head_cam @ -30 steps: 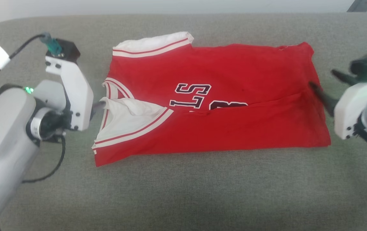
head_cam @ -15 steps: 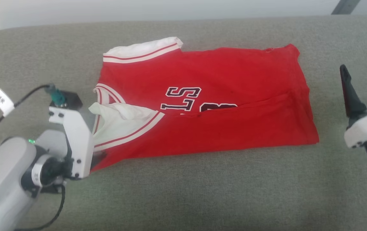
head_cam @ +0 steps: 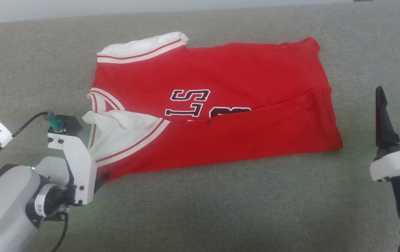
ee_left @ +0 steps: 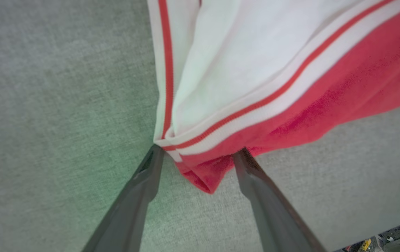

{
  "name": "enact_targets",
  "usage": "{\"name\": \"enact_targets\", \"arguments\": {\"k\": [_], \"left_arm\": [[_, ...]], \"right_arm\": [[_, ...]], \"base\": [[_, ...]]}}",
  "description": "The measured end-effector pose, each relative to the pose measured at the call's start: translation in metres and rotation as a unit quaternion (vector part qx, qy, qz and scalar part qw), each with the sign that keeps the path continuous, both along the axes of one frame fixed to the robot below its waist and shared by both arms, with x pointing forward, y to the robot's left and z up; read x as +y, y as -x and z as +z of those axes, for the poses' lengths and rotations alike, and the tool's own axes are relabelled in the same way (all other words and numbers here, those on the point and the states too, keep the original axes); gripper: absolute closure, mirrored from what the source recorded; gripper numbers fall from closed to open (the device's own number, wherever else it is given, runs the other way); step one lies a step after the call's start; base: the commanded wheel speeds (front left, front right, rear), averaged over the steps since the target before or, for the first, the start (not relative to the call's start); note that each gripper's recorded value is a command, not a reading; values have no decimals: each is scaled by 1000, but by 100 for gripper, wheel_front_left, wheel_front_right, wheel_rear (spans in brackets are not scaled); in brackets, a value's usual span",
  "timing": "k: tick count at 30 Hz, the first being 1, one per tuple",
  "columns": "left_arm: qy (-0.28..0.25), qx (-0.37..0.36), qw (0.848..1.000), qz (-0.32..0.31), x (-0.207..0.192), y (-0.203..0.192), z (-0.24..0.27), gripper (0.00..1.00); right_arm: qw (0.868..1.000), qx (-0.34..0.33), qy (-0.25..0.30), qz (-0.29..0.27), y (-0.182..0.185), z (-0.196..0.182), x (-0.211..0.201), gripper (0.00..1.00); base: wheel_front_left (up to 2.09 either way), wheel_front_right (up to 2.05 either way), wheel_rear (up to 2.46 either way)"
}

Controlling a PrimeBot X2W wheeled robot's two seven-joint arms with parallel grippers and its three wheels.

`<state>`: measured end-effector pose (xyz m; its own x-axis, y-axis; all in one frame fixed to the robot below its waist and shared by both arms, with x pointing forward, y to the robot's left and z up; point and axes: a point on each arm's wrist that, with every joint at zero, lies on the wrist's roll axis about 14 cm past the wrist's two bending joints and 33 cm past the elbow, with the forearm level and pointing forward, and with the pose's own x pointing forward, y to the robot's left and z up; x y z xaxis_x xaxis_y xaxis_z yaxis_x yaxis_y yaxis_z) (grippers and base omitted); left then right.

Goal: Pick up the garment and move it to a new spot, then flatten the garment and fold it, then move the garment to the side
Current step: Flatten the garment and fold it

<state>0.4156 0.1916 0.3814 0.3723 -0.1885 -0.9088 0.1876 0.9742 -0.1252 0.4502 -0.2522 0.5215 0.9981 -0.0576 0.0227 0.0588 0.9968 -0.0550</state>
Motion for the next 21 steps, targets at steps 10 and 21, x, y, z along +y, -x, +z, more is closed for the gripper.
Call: {"name": "enact_targets", "arguments": {"k": [10,21], "left_arm": [[18,6,1000,8,-3,-4,-15,100],[27,7,1000,8,-4,-4,-16,100]], "right_arm": [[995,88,-43,8,8,-35,7,0],[953,282,-101,51,23,-97,30,0]], "base": [[0,0,0],[0,0,0]]}}
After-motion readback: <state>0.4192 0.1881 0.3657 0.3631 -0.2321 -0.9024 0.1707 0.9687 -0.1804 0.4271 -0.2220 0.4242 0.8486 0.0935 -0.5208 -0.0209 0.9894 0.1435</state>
